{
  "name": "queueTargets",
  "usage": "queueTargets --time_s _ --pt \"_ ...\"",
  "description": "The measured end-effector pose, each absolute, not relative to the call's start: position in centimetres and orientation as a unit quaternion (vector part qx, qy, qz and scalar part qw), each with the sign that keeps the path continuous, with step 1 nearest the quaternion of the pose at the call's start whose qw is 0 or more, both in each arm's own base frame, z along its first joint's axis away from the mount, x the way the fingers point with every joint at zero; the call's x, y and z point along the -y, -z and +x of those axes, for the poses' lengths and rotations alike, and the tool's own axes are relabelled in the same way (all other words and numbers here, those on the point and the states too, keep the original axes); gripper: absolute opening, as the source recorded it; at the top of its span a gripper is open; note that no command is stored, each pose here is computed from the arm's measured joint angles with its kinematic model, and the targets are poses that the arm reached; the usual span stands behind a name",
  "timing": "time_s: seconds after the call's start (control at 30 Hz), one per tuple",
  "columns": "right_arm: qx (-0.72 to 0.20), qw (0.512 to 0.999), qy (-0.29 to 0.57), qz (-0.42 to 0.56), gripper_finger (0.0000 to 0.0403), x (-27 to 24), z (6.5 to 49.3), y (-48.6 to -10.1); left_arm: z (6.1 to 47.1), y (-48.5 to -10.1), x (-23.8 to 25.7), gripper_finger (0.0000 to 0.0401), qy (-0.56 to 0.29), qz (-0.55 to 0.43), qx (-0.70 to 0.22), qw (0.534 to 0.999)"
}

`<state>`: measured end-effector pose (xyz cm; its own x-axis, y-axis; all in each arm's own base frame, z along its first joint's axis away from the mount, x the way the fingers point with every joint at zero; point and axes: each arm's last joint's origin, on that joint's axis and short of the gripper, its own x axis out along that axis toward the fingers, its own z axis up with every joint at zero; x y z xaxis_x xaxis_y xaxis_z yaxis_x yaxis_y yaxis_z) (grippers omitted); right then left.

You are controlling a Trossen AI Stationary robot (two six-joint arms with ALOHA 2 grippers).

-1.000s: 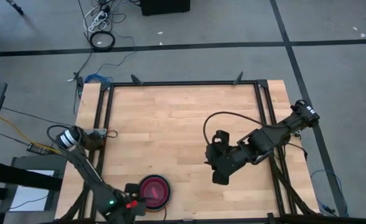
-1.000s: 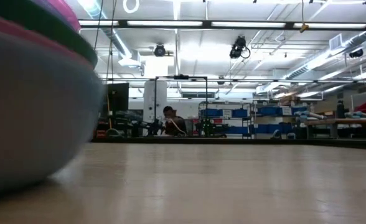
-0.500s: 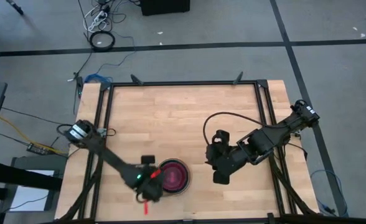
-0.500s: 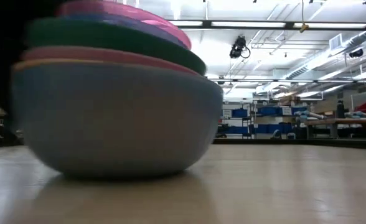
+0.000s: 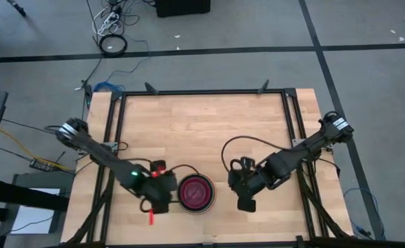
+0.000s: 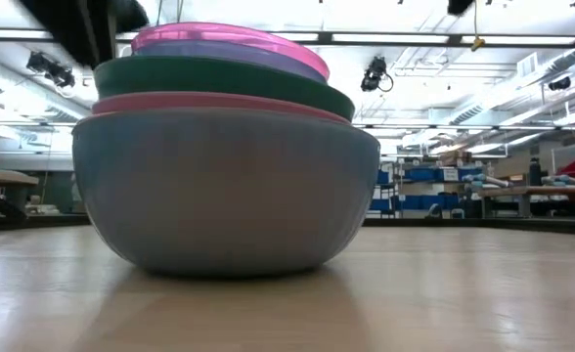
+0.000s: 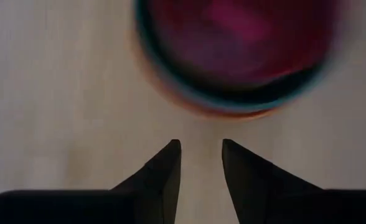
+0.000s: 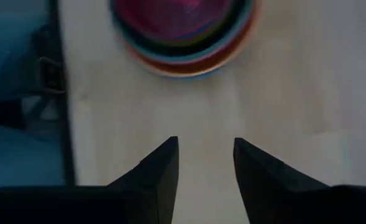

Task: Nest bowls inside each other
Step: Move the stacked bowls to the top center of the table

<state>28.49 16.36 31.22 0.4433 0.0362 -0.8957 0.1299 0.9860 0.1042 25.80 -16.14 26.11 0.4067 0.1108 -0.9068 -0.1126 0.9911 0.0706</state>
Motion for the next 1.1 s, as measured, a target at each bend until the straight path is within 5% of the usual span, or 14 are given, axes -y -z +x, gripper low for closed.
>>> queueTargets --time_s 0.27,0.77,1.1 --pt "-0.512 0.844 -0.07 0.146 0.0134 -17.6 29.2 -25.1 24.4 -30.3 18.0 0.0127 0.014 -0.109 -0.433 0.895" --pt "-0.422 0.823 -0.199 0.325 0.0132 -17.5 29.6 -19.6 23.2 -26.4 21.9 0.0127 0.099 -0.195 -0.533 0.818" --pt "-0.359 0.842 -0.211 0.342 0.013 -17.3 31.1 -17.0 23.0 -27.7 23.3 0.0127 0.151 -0.24 -0.492 0.823"
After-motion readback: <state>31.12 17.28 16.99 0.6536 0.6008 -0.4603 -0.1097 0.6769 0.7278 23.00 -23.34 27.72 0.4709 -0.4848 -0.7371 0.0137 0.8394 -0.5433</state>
